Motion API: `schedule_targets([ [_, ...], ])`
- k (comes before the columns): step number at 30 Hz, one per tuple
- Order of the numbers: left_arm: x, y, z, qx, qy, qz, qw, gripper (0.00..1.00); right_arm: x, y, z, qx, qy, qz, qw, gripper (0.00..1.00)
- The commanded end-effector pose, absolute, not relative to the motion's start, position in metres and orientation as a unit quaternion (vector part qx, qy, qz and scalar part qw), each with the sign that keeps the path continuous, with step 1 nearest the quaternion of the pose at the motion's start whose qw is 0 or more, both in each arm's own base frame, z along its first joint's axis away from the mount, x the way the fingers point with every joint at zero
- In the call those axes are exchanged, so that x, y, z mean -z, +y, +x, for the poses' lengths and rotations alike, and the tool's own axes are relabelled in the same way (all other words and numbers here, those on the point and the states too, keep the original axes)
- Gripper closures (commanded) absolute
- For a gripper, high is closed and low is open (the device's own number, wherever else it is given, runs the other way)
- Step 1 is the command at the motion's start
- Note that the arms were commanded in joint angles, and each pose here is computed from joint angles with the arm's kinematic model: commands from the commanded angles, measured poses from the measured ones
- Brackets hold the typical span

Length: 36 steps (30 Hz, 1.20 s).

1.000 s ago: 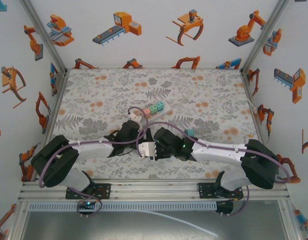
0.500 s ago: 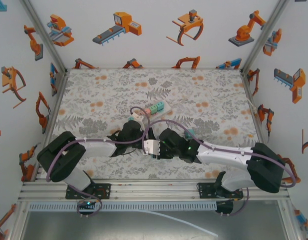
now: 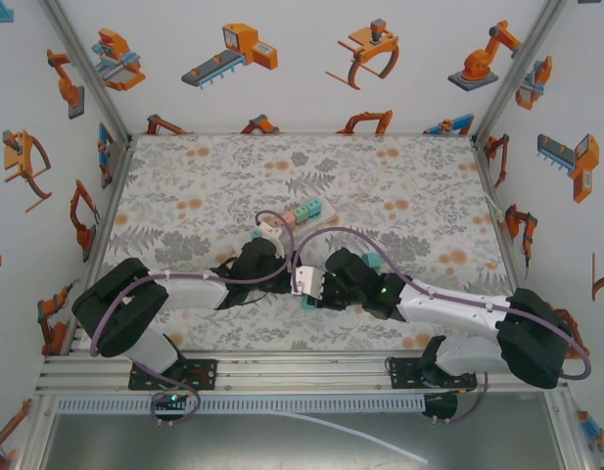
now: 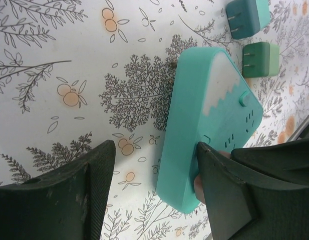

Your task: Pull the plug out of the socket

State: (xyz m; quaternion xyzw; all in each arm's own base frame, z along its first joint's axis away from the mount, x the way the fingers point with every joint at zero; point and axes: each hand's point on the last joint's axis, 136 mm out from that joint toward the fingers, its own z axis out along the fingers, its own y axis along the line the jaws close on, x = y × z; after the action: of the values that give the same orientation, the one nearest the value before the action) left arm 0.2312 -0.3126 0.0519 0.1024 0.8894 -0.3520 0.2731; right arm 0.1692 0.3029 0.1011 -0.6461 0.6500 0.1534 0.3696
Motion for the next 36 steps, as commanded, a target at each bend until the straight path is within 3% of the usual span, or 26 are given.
schedule_targets([
  [1,0.077,-0.177,0.135,0.085,0.986,0.126,0.064,0.37,-0.187,0.329,0.203,-0.194,0.621,-0.562,0.511,1.00],
  [4,0.076,-0.176,0.137,0.083,0.987,0.121,0.068,0.37,-0.202,0.327,0.208,-0.256,0.627,-0.509,0.531,1.00],
  [9,0.069,-0.180,0.145,0.091,0.985,0.116,0.084,0.36,-0.162,0.328,0.207,-0.200,0.660,-0.556,0.464,1.00],
  [17,-0.010,-0.204,0.192,0.155,0.968,0.070,0.186,0.31,-0.135,0.342,0.196,-0.164,0.645,-0.600,0.445,0.89],
  [22,-0.055,-0.207,0.203,0.184,0.956,0.043,0.225,0.29,-0.137,0.345,0.199,-0.155,0.648,-0.598,0.446,0.92],
  [31,-0.086,-0.215,0.180,0.358,0.900,-0.046,0.243,0.34,-0.136,0.355,0.201,-0.180,0.661,-0.579,0.442,0.93],
  [36,-0.099,-0.219,0.200,0.353,0.889,-0.049,0.288,0.32,-0.139,0.364,0.202,-0.201,0.667,-0.565,0.442,0.93],
])
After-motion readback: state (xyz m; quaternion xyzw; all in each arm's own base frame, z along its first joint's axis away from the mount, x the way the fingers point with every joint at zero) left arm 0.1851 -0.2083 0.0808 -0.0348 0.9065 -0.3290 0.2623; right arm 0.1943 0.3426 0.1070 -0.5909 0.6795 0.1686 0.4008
